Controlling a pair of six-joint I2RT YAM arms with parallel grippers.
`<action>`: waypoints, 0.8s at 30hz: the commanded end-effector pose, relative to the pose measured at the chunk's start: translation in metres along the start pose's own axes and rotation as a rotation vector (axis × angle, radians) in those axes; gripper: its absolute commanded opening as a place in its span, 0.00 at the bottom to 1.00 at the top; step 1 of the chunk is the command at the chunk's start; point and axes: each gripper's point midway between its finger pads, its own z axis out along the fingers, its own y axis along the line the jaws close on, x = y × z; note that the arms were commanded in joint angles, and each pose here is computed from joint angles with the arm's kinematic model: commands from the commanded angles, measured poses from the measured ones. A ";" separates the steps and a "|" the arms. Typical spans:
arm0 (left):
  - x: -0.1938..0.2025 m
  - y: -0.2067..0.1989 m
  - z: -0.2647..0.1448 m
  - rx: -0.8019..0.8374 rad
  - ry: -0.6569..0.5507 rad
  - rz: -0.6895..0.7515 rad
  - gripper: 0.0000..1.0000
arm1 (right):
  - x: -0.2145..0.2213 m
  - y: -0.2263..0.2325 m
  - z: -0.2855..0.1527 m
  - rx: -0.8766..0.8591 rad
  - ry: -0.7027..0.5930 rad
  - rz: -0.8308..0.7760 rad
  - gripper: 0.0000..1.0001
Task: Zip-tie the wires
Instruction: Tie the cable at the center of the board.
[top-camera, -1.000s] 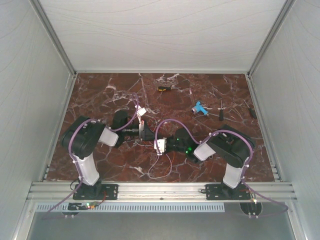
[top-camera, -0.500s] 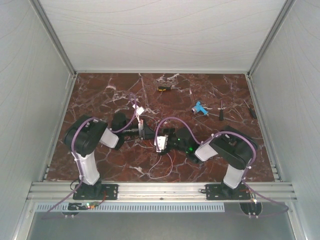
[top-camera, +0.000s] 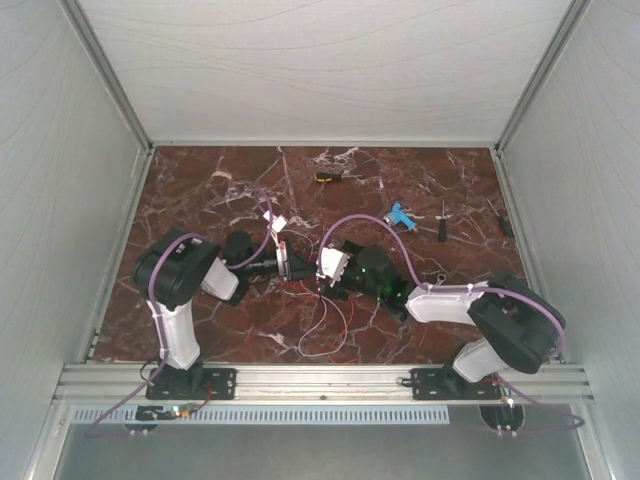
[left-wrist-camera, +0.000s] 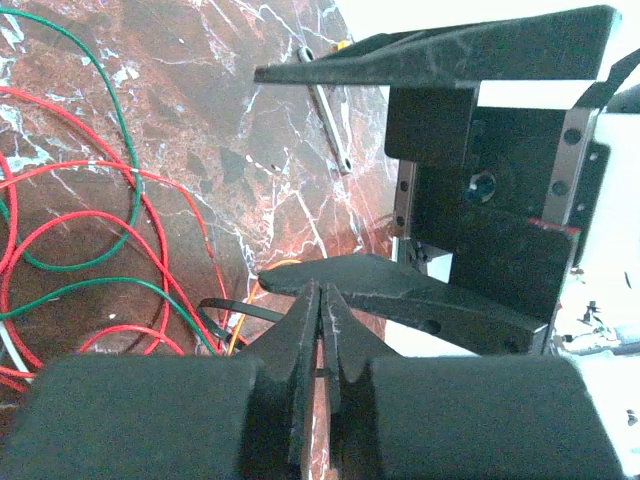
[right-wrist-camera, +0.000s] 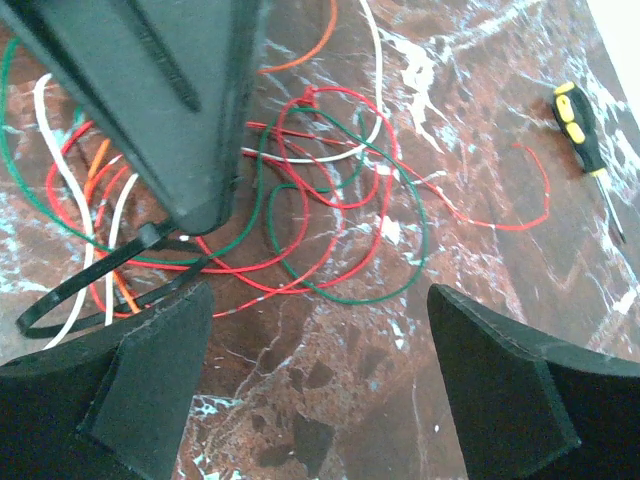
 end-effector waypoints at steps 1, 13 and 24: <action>-0.013 -0.014 0.004 0.040 -0.039 0.100 0.00 | 0.006 -0.028 -0.014 0.133 0.113 0.145 0.86; -0.023 -0.004 0.014 -0.092 -0.099 0.053 0.00 | -0.033 -0.030 -0.074 0.251 0.111 0.921 0.72; -0.027 -0.001 0.020 -0.173 -0.130 -0.003 0.00 | -0.047 0.020 -0.048 0.130 0.137 1.025 0.55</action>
